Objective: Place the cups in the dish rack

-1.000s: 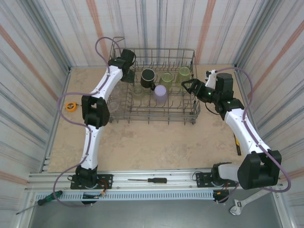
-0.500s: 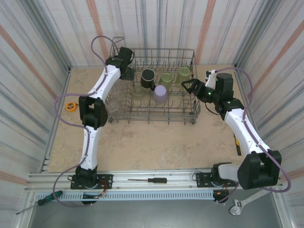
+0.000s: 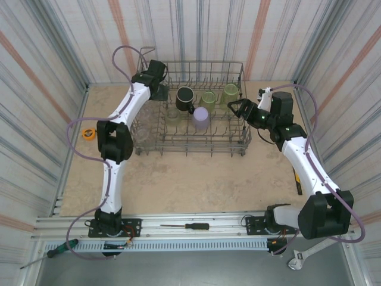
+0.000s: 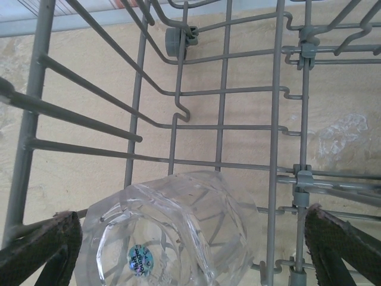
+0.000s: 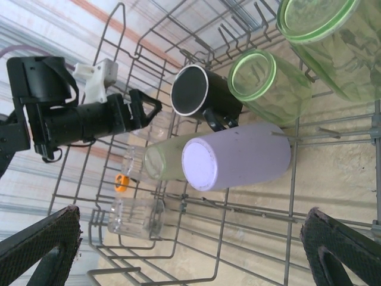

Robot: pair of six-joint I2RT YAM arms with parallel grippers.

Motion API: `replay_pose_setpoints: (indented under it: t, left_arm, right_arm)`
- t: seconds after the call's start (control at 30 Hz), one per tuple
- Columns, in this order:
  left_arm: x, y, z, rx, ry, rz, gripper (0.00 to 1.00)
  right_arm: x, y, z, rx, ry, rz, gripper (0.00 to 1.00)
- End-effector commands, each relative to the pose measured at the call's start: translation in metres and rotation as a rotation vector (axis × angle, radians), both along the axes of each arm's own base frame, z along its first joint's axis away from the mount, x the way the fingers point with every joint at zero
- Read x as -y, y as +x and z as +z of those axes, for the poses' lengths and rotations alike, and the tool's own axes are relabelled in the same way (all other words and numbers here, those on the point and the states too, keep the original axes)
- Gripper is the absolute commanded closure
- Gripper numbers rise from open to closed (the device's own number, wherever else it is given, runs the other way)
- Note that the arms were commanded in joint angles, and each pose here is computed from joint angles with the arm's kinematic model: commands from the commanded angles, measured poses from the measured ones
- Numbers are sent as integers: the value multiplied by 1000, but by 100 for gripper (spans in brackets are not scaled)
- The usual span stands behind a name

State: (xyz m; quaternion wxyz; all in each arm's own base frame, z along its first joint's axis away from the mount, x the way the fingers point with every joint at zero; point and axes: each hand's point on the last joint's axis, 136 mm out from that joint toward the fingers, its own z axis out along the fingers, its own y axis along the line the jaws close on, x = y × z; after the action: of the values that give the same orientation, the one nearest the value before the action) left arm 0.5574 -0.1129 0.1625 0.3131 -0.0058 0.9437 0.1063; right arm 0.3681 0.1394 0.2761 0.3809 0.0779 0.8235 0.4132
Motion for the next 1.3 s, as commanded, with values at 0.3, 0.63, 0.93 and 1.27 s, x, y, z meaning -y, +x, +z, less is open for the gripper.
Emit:
replay_pose_setpoints:
  t: [0.3,0.63,0.93,1.27]
  left_arm:
    - [-25,-5,138,324,-74,61,1]
    - [-9,7,118,274,-329,-24,1]
    - [-2,7,118,277,-443,-49,1]
    - [-23,0,145,321,-486,-24,1]
  right_arm:
    - [2,-11,14,17,22,-8,1]
    - [2,-13,11,17,18,-4,1]
    - [3,-13,11,16,19,0,1]
    - [2,-13,15,19,27,-5,1]
